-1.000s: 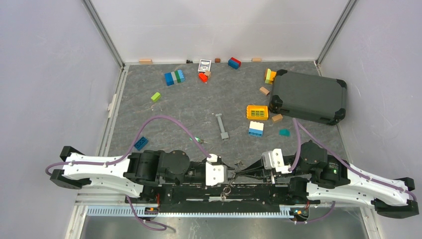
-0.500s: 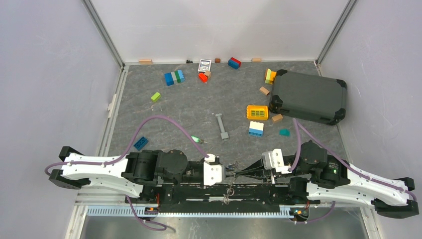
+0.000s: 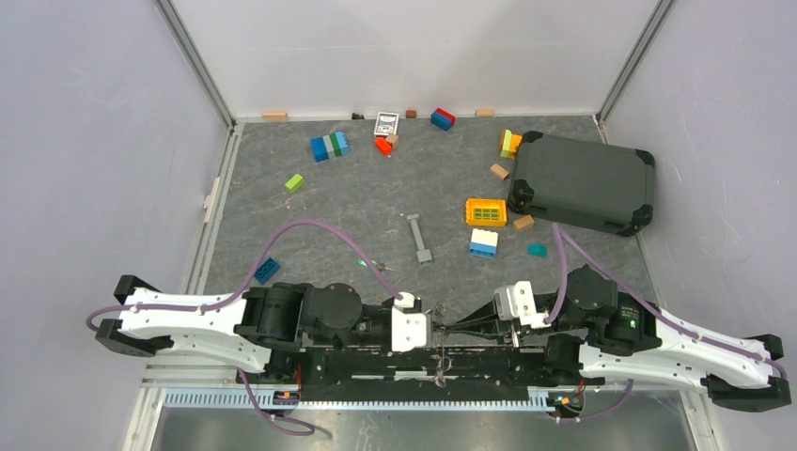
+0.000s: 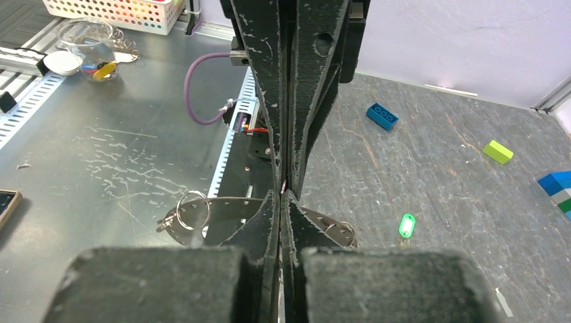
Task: Remove the keys from the keyring
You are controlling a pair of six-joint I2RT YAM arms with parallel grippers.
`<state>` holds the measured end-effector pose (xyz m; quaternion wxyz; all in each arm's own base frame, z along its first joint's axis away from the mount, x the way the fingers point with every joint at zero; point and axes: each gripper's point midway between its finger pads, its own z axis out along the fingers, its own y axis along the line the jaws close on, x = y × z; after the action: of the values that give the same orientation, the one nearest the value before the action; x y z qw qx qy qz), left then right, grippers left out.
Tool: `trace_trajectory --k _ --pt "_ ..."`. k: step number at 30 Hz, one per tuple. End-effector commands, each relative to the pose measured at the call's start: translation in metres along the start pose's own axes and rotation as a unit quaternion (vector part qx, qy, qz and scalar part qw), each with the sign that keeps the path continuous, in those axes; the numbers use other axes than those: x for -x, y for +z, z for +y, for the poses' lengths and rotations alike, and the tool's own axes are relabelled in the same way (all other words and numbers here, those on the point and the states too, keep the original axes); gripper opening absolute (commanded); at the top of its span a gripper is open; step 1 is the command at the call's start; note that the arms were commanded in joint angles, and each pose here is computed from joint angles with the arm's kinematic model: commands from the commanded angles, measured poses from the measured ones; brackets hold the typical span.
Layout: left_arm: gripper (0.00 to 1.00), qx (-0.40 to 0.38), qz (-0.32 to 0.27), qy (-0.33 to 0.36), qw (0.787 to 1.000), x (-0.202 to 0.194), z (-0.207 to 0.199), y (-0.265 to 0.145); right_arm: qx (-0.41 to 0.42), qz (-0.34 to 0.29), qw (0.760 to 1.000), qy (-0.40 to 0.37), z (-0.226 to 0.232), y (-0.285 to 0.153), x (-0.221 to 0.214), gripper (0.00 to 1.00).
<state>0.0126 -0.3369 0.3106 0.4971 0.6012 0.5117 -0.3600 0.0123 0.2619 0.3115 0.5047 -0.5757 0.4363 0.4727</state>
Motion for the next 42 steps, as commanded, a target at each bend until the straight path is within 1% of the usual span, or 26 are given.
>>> trace_trajectory --k 1,3,4,6,8,10,12,17,22,36,38,42 --pt "0.02 0.005 -0.025 0.015 1.0 0.021 0.006 -0.002 -0.008 -0.05 0.998 -0.023 -0.004 -0.006 0.035 0.0" --pt "0.02 0.005 -0.027 0.019 0.999 0.02 0.006 -0.004 -0.009 -0.051 0.998 -0.025 -0.004 -0.006 0.035 0.0" --pt "0.02 0.005 -0.029 0.02 0.999 0.021 0.006 -0.005 -0.011 -0.052 0.998 -0.027 -0.005 -0.007 0.035 0.03" --pt "0.02 0.01 -0.033 0.02 0.999 0.021 0.008 -0.006 -0.018 -0.056 0.998 -0.032 -0.007 -0.008 0.036 0.2" --pt "0.02 0.015 -0.042 0.018 0.999 0.022 0.009 -0.008 -0.024 -0.064 0.997 -0.039 -0.008 -0.01 0.038 0.36" --pt "0.02 0.02 -0.055 0.016 0.998 0.024 0.01 -0.01 -0.031 -0.076 0.996 -0.047 -0.01 -0.013 0.041 0.43" --pt "0.02 0.026 -0.073 0.011 0.997 0.027 0.012 -0.014 -0.039 -0.085 0.994 -0.052 -0.011 -0.015 0.042 0.45" --pt "0.02 0.029 -0.115 -0.001 0.993 0.033 0.012 -0.021 -0.047 -0.096 0.993 -0.052 -0.012 -0.018 0.041 0.44" --pt "0.02 0.03 -0.149 -0.009 0.988 0.039 0.011 -0.026 -0.037 -0.095 0.994 -0.04 -0.009 -0.011 0.033 0.43" --pt "0.02 0.03 -0.207 -0.022 0.978 0.051 0.01 -0.031 -0.044 -0.115 0.992 -0.035 -0.012 -0.002 0.028 0.36" --pt "0.02 0.029 -0.212 -0.022 0.977 0.053 0.01 -0.033 -0.044 -0.113 0.992 -0.033 -0.012 -0.001 0.026 0.32" --pt "0.02 0.027 -0.219 -0.021 0.975 0.054 0.009 -0.035 -0.047 -0.107 0.993 -0.03 -0.013 0.0 0.02 0.19"
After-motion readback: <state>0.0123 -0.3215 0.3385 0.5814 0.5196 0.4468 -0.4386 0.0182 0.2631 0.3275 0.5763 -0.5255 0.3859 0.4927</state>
